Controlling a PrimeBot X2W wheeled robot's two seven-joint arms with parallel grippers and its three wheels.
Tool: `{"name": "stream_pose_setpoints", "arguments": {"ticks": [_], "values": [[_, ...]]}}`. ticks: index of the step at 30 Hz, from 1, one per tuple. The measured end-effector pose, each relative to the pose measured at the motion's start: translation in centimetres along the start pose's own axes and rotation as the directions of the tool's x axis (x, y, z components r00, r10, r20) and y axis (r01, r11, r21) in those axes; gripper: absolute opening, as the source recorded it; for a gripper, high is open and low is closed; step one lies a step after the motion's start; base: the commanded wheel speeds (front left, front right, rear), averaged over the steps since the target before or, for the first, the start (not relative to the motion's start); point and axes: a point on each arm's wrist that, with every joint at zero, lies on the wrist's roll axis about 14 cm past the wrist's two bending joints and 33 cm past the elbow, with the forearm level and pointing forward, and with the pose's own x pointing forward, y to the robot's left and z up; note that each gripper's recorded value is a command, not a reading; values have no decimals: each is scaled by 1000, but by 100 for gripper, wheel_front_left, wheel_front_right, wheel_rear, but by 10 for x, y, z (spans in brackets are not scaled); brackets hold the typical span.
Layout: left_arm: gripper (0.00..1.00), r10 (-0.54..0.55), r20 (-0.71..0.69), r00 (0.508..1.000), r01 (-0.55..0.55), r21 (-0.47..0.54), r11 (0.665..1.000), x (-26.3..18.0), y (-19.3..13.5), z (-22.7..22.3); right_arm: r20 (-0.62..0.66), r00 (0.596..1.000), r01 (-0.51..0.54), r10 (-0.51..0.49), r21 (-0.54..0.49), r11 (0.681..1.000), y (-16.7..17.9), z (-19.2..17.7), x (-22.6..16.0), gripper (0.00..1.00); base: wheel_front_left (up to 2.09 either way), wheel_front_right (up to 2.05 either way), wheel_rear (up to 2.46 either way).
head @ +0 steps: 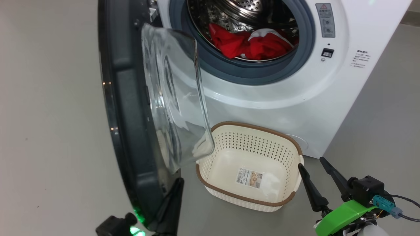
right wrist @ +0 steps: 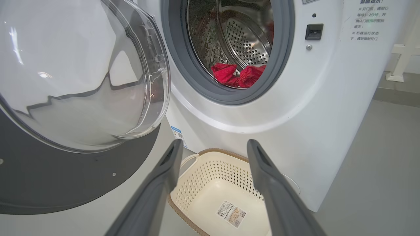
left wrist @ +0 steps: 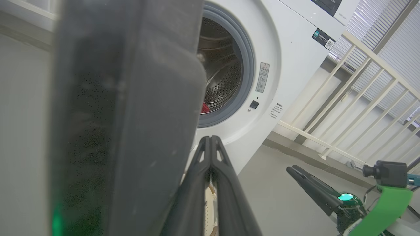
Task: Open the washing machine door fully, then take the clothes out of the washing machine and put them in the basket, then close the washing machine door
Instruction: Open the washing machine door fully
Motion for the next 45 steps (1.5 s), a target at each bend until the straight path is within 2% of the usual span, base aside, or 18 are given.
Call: {"name": "stream_pose_setpoints", "arguments": {"ticks": [7, 16, 27, 45], "values": [[0, 100, 63, 993, -102, 24, 995, -8, 31, 21, 0, 1000, -27, 27, -4, 1000, 9, 1, 5, 100, 0, 0, 0], [0, 231, 141, 963, -245, 87, 966, -21, 78, 48, -1, 999, -50, 50, -5, 999, 17, 1, 6, 100, 0, 0, 0], [0, 371, 189, 909, -396, 118, 911, -26, 133, 69, -12, 999, -39, 40, 7, 999, 13, -5, 5, 100, 0, 0, 0], [0, 490, 271, 828, -544, 181, 819, -7, 204, 114, -20, 1000, -6, 6, 11, 1000, -8, -12, 14, 100, 0, 0, 0]]}}
